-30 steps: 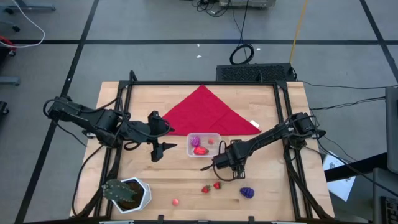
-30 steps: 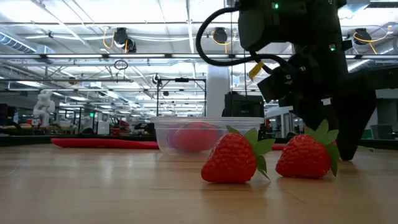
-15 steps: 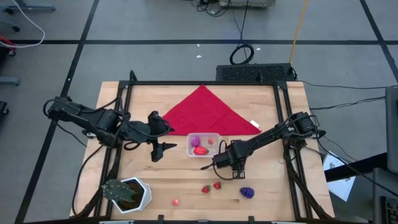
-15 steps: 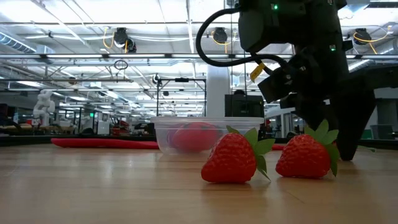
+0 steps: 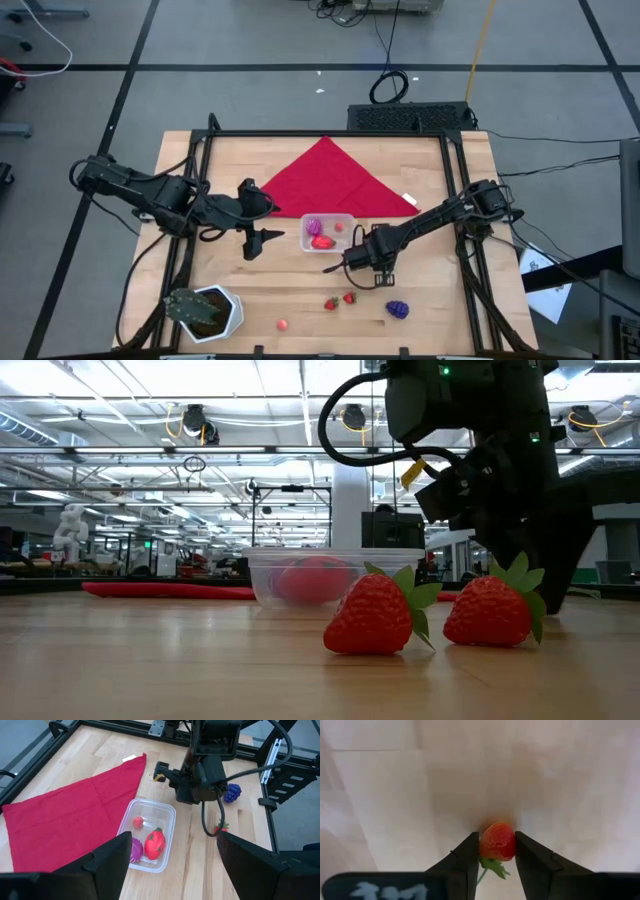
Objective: Pick and placing Produce into tupperware
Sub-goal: Put the top red strawberry in the transparent bin
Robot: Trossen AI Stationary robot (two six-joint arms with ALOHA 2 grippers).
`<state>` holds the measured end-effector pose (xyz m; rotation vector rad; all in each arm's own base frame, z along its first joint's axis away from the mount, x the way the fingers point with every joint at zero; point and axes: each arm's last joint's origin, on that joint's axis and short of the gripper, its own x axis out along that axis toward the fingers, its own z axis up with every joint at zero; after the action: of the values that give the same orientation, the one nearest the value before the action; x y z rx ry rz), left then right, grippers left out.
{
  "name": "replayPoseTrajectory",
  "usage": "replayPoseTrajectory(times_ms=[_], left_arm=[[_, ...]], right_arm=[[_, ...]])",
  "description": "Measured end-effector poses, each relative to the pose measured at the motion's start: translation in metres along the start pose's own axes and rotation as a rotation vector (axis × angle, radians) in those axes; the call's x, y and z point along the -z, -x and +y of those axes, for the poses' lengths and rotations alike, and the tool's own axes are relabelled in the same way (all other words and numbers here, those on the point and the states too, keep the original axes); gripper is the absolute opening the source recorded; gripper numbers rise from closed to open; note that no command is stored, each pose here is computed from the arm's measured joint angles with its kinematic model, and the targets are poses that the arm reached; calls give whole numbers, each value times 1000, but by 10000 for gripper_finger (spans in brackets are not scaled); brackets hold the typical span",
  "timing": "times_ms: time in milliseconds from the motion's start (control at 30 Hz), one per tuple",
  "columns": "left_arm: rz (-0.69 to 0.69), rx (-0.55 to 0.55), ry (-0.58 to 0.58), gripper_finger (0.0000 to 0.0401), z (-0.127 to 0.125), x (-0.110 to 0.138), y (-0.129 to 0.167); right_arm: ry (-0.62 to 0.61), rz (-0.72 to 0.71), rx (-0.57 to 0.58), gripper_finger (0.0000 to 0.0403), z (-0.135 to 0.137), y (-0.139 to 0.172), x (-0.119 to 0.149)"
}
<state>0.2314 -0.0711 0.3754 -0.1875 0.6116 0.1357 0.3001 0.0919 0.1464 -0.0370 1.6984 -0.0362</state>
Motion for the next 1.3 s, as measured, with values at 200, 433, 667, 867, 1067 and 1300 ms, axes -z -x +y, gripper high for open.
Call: replayPoseTrajectory(times_ms=[200, 433, 667, 867, 1067, 1300], left_arm=[[0, 0, 0, 296, 0, 0, 0], [-1, 0, 0, 296, 0, 0, 0], [-2, 1, 1, 296, 0, 0, 0], [-1, 0, -3, 296, 0, 0, 0], [-1, 0, -21, 296, 0, 0, 0], [-1, 0, -22, 296, 0, 0, 0]], right_arm=[[-47, -117, -40, 98, -8, 33, 6], [-12, -417, -117, 99, -15, 81, -9], [67, -635, -107, 99, -33, 110, -31], [49, -622, -89, 100, -52, 95, -47], [61, -546, -96, 112, -61, 68, -62], [67, -535, -112, 118, -65, 63, -65]])
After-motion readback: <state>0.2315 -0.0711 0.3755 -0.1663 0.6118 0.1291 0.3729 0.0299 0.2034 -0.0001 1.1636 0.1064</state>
